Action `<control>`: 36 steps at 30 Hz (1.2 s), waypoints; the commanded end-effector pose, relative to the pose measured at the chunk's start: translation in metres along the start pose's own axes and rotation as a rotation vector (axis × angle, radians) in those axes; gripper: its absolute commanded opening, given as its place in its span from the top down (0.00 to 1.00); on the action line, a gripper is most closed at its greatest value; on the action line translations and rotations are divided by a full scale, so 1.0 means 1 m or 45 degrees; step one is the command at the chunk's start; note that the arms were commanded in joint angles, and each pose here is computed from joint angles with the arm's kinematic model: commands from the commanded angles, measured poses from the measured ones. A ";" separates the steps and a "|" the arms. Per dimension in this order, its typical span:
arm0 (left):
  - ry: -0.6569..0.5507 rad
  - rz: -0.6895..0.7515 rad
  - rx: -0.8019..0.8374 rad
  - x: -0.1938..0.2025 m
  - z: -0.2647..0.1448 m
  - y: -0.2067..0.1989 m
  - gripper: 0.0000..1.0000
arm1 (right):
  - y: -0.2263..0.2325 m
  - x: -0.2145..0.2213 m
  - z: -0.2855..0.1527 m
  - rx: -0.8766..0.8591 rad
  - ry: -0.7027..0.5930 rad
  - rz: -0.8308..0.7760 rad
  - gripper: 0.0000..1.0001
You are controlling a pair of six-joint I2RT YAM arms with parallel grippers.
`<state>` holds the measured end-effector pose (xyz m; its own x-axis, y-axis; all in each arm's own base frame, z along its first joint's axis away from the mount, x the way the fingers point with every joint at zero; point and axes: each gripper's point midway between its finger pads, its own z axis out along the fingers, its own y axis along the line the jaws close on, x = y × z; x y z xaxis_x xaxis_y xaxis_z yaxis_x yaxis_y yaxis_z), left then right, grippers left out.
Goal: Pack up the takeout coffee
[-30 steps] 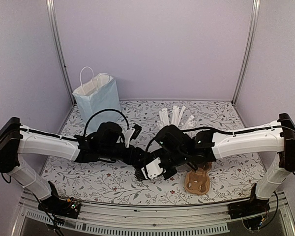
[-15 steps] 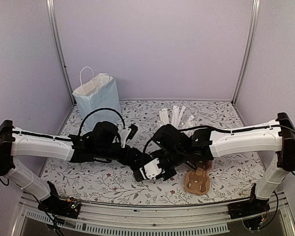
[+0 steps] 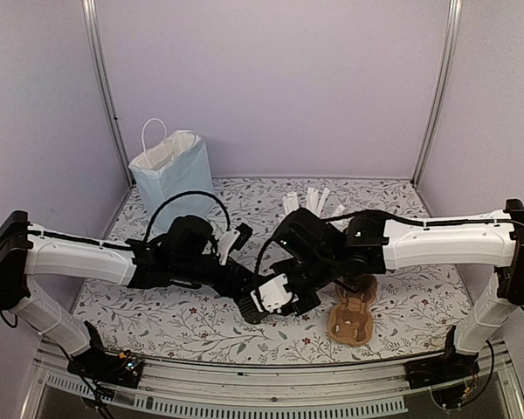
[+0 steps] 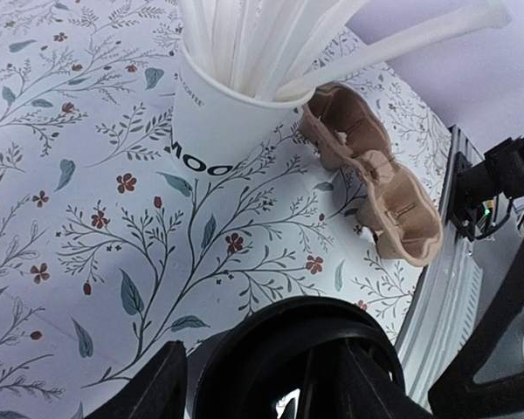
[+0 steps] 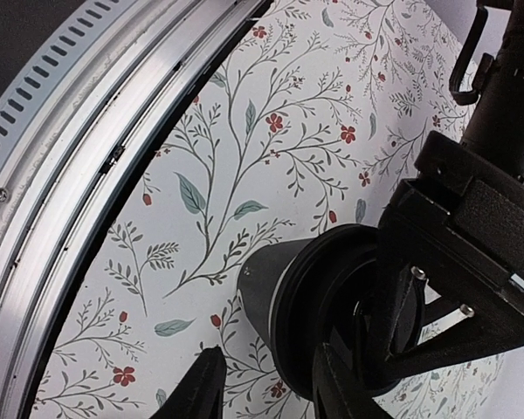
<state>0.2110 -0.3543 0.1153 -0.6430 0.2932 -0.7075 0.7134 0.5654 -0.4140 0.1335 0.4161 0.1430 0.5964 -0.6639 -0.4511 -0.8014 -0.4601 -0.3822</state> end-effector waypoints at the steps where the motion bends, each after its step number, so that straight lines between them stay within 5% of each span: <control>1: 0.187 0.036 -0.012 0.044 0.007 0.011 0.42 | 0.002 0.013 -0.010 0.044 0.074 -0.029 0.67; 14: 0.205 0.135 0.073 0.050 0.013 0.005 0.45 | -0.004 0.038 -0.009 0.150 0.204 -0.140 0.72; 36: 0.259 0.154 0.033 0.065 0.008 0.015 0.47 | -0.019 0.023 -0.018 0.176 0.177 -0.153 0.75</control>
<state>0.2043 -0.3673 0.1168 -0.5282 0.3553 -0.7712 0.8224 0.4401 -0.3605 0.1581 0.3920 0.1364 0.6540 -0.7056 -0.2727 -0.7246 -0.4807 -0.4939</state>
